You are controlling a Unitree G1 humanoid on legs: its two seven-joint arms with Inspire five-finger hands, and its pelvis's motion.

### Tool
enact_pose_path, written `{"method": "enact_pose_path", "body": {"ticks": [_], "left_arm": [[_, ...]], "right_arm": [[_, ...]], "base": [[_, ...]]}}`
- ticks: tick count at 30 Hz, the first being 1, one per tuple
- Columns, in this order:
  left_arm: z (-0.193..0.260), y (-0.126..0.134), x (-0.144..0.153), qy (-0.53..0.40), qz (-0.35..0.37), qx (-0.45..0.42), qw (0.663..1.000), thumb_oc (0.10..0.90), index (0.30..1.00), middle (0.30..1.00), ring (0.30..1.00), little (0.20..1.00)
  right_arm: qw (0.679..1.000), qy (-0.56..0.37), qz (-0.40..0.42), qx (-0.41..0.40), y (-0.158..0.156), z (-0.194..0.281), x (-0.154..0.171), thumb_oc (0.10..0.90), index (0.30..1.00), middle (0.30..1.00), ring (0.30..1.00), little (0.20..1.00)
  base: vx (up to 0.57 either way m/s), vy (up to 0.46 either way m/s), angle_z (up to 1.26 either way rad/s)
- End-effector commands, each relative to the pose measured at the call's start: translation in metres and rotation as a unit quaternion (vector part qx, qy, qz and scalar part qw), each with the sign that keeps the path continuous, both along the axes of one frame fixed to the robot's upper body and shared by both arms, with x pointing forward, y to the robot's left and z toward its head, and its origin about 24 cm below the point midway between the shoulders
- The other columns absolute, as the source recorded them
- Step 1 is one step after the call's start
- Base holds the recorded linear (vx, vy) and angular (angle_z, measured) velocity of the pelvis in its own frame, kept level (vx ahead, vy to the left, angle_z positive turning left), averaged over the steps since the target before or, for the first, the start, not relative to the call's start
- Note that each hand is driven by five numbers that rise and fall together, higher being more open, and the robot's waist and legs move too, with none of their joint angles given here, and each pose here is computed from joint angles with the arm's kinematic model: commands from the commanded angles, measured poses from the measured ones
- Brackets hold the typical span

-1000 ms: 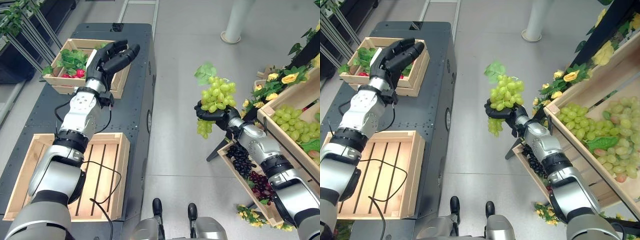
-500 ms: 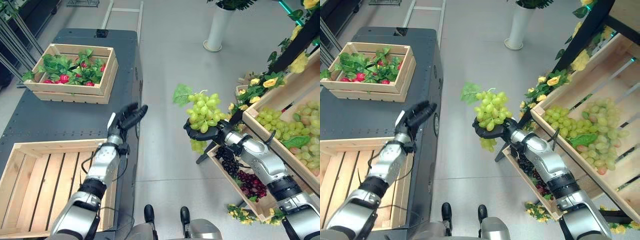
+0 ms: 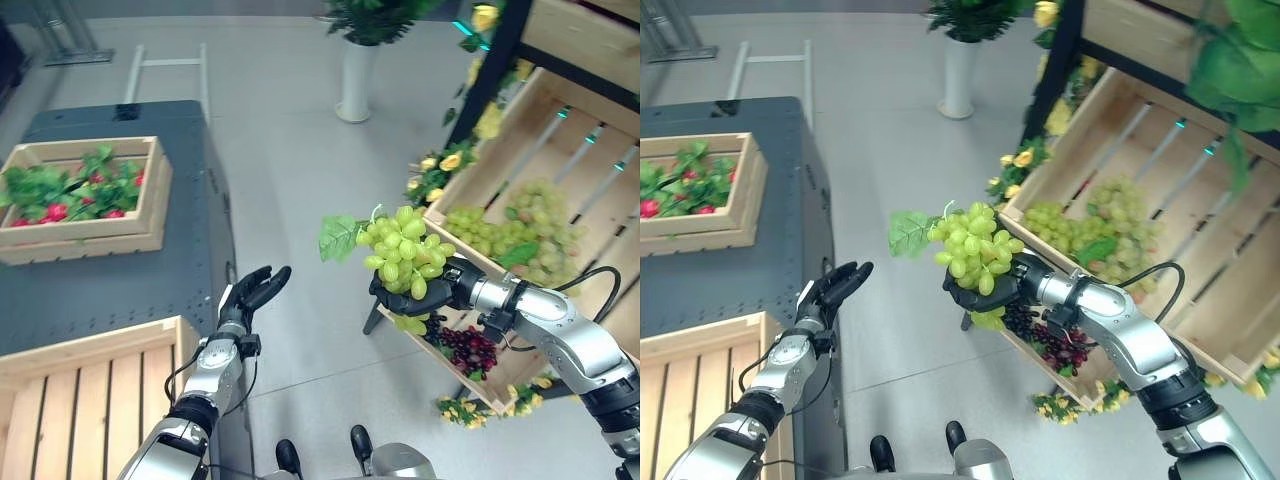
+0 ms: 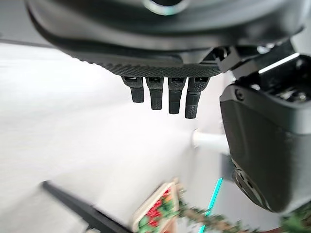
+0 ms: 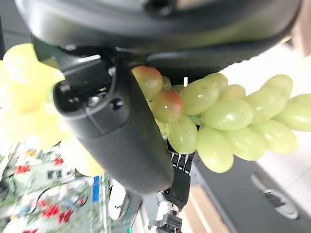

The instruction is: Pick up the fruits from the basket on one side to the basket on the other side

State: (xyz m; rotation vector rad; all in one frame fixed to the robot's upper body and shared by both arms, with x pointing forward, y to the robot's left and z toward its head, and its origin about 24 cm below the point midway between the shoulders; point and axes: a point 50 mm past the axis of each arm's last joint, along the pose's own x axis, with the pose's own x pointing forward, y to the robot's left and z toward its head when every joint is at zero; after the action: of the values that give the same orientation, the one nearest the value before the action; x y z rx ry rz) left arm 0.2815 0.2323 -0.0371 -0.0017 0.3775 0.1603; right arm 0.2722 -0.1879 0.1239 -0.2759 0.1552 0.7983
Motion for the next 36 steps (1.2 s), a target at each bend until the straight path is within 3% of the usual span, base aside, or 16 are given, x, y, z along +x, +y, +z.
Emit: {"method": "enact_pose_path", "body": {"ticks": [1,10,20,28,36], "left_arm": [[0.022,-0.009,0.019,-0.075,-0.021,0.037,0.996,0.8,0.9,0.9,0.9,0.9],[0.006,-0.009,0.006,-0.047,-0.035,0.046,0.997,0.8,0.9,0.9,0.9,0.9],[-0.012,-0.005,-0.011,-0.016,-0.031,0.049,0.998,0.8,0.9,0.9,0.9,0.9],[-0.017,0.002,-0.018,-0.003,-0.025,0.054,0.998,0.8,0.9,0.9,0.9,0.9],[-0.024,0.004,-0.029,0.01,-0.027,0.06,0.998,0.8,0.9,0.9,0.9,0.9]], "right_arm": [[0.992,-0.112,0.016,0.048,-0.009,0.052,-0.002,0.4,0.3,0.3,0.3,0.3],[0.981,-0.175,-0.049,0.062,-0.045,0.074,-0.022,0.4,0.3,0.3,0.3,0.3],[0.962,-0.238,-0.129,0.026,-0.081,0.097,-0.028,0.4,0.3,0.3,0.3,0.3],[0.931,-0.293,-0.216,0.012,-0.112,0.13,-0.023,0.4,0.3,0.3,0.3,0.3],[0.89,-0.341,-0.294,-0.07,-0.139,0.149,-0.02,0.4,0.3,0.3,0.3,0.3]], "base": [[-0.01,0.042,-0.4],[0.02,0.056,-0.24],[0.02,0.026,-0.11],[0.04,0.008,-0.01],[0.01,0.002,0.0]]}}
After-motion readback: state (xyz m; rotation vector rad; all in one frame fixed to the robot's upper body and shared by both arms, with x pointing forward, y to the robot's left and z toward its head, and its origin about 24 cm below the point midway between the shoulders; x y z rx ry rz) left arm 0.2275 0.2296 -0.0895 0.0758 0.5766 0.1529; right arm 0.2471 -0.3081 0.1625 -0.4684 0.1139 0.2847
